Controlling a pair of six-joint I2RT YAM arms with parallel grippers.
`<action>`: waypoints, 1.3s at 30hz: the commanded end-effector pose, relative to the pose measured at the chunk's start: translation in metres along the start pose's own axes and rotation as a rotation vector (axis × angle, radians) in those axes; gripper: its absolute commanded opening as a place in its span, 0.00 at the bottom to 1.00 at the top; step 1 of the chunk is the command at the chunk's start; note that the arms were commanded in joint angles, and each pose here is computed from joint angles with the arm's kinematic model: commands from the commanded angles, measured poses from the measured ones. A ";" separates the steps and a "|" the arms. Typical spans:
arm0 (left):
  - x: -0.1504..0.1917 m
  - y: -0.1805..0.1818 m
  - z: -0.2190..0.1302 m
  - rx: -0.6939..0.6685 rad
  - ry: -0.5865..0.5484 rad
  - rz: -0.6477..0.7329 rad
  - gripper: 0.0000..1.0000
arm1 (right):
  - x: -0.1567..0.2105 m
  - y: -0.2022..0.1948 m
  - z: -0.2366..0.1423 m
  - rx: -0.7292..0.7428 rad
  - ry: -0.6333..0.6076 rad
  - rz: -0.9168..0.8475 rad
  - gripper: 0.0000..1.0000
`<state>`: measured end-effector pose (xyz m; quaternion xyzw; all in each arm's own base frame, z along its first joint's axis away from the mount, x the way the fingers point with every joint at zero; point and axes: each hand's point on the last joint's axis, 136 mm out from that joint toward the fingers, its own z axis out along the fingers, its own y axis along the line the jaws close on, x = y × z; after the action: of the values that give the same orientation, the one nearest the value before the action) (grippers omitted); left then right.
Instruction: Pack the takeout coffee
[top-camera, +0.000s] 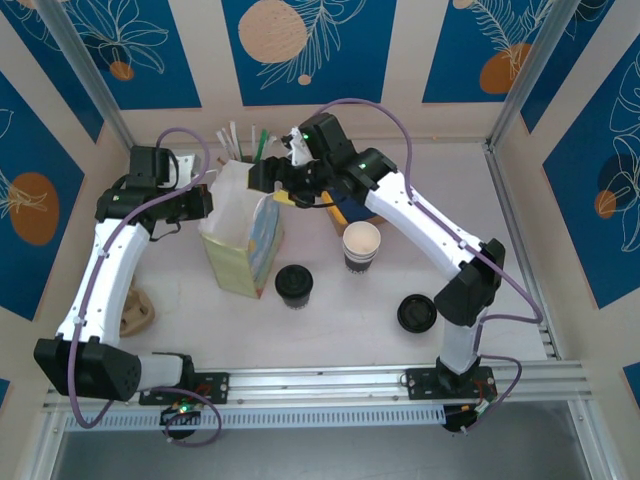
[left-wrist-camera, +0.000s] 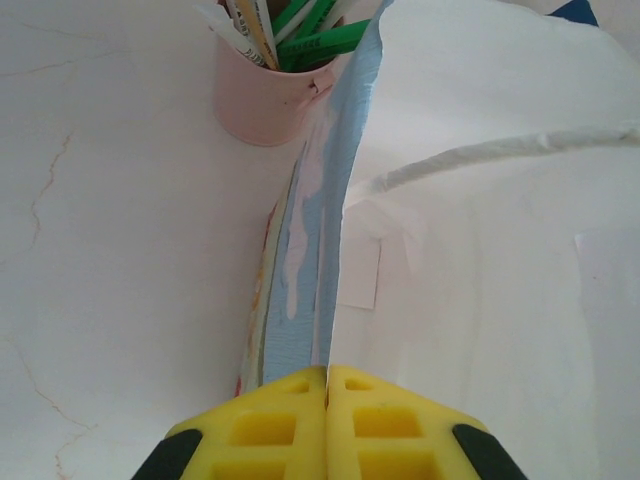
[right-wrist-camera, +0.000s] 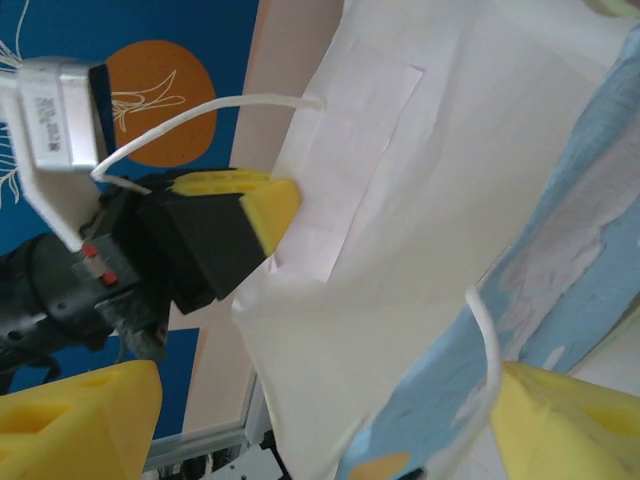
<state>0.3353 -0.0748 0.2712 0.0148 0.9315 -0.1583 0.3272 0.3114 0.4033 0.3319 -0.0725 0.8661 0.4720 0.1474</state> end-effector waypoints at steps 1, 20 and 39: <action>-0.007 -0.002 -0.004 -0.009 -0.021 0.022 0.00 | 0.016 0.004 -0.012 -0.010 0.041 -0.003 0.85; -0.009 0.007 -0.003 -0.065 -0.018 0.027 0.00 | 0.047 -0.017 -0.022 0.053 0.077 0.013 0.35; -0.008 0.000 -0.001 -0.022 -0.011 0.011 0.00 | 0.053 -0.077 0.033 0.069 0.158 0.082 0.08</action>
<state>0.3429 -0.0669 0.2697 0.0057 0.9341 -0.1346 0.3307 0.2861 0.3826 0.2463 -0.0603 0.8965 0.4324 0.0753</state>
